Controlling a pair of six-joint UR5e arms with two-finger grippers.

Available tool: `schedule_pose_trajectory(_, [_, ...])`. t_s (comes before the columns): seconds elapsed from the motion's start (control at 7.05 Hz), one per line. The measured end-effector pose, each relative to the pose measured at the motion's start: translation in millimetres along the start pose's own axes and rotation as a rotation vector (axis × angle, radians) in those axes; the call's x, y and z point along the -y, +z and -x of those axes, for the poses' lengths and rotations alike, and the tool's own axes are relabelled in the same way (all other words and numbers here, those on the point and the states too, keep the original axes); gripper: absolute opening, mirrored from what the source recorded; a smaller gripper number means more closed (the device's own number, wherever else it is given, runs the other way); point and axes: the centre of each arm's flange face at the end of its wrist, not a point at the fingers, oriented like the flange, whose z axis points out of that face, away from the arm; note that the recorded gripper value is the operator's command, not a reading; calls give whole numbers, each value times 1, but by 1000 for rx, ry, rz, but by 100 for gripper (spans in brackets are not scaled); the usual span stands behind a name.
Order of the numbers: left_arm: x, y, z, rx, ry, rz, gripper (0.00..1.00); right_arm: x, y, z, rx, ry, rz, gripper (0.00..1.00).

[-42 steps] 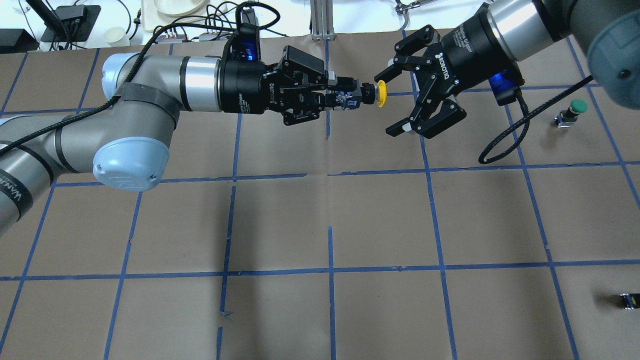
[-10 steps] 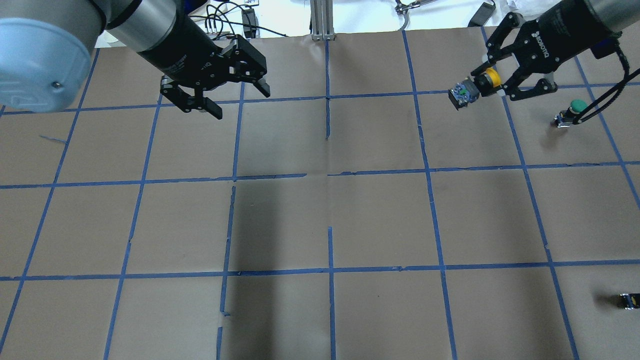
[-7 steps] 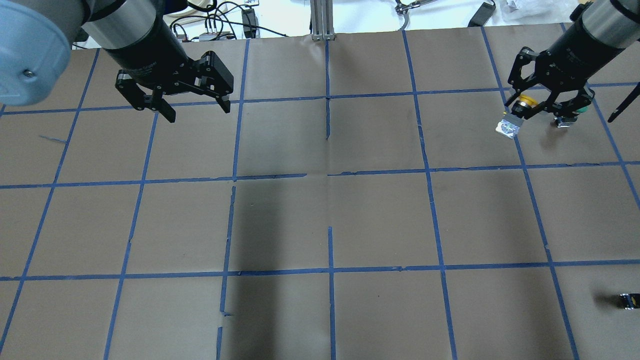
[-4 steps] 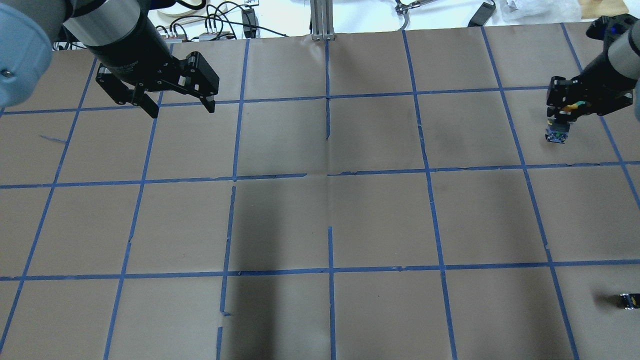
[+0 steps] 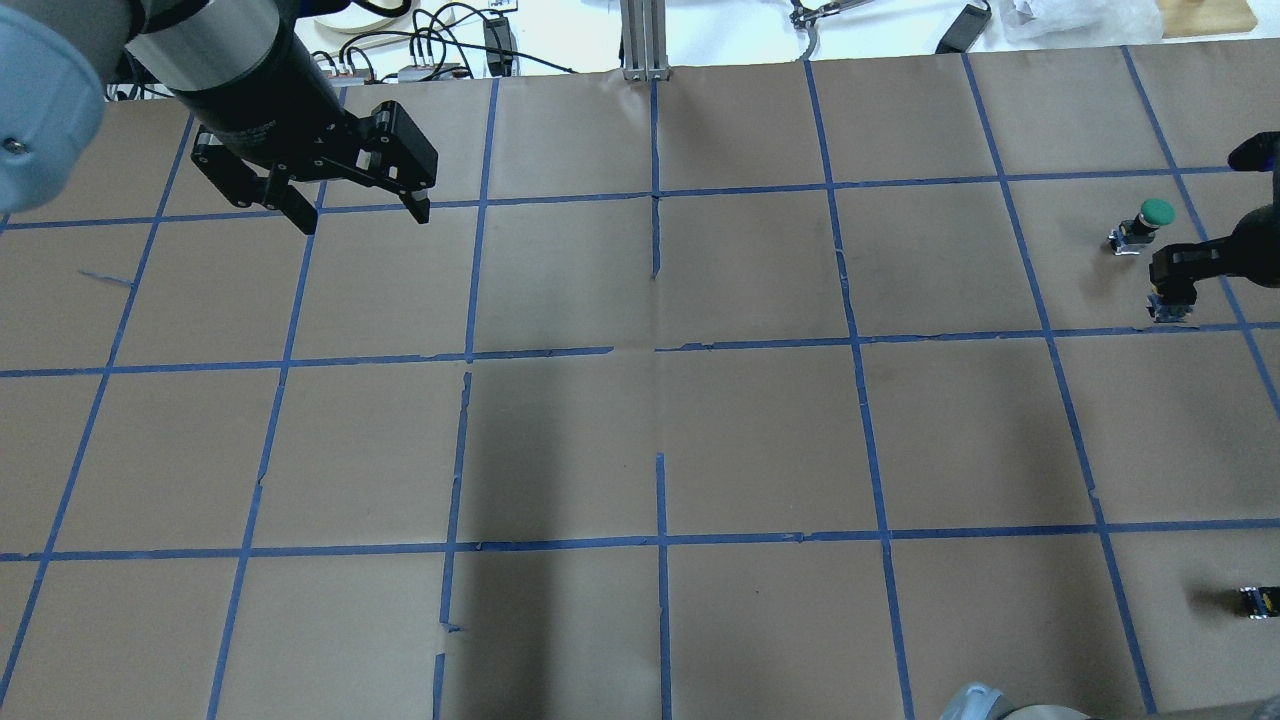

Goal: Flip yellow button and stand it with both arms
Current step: 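Carry the yellow button with the right gripper down beside the green button, then set the yellow button upright on the table and open the right gripper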

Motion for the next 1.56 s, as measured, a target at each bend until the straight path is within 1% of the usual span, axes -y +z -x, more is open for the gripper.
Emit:
schedule_pose_trajectory(0.28, [1, 1, 0, -3, 0, 1, 100, -31, 3, -30, 63, -22, -71, 1])
schedule_pose_trajectory(0.43, [4, 2, 0, -4, -1, 1, 100, -44, 4, -39, 82, -41, -107, 1])
schedule_pose_trajectory(0.71, [8, 2, 0, -5, -2, 0, 100, -62, 6, -45, 60, -93, -182, 1])
schedule_pose_trajectory(0.85, [8, 2, 0, -5, -2, 0, 100, -71, 8, -48, 56, -96, -199, 1])
schedule_pose_trajectory(1.14, [8, 2, 0, -6, -2, 0, 100, -82, 16, -48, 66, -106, -202, 2])
schedule_pose_trajectory(1.56, [8, 2, 0, -6, -2, 1, 100, -90, 31, -48, 94, -94, -184, 2])
